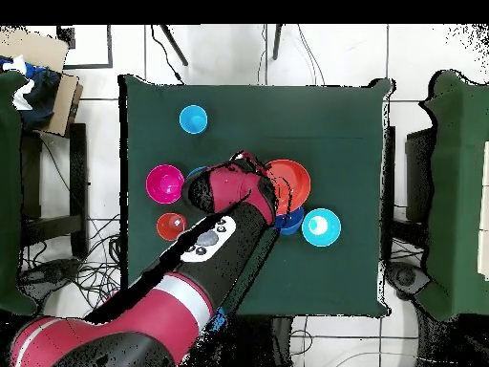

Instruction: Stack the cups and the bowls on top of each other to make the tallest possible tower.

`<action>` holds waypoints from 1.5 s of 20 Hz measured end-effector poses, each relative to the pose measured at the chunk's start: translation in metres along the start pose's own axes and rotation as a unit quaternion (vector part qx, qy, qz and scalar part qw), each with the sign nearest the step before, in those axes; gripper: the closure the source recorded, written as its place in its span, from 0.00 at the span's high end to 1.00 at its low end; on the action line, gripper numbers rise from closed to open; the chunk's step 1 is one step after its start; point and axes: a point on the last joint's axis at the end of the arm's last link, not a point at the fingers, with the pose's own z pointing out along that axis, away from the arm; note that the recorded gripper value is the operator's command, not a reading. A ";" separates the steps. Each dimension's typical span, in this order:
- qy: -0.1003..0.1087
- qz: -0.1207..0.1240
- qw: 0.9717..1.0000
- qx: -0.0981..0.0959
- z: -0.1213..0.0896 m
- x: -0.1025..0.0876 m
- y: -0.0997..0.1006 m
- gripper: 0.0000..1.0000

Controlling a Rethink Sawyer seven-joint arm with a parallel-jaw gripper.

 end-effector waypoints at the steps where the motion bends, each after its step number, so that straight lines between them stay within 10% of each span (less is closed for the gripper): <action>1: 0.000 0.000 1.000 0.000 0.000 0.000 0.000 0.00; 28: 0.001 0.002 1.000 0.000 0.000 -0.001 -0.001 0.00; 29: 0.002 0.003 1.000 -0.001 0.001 -0.002 0.000 1.00; 30: 0.002 0.004 1.000 -0.001 0.001 -0.002 0.000 1.00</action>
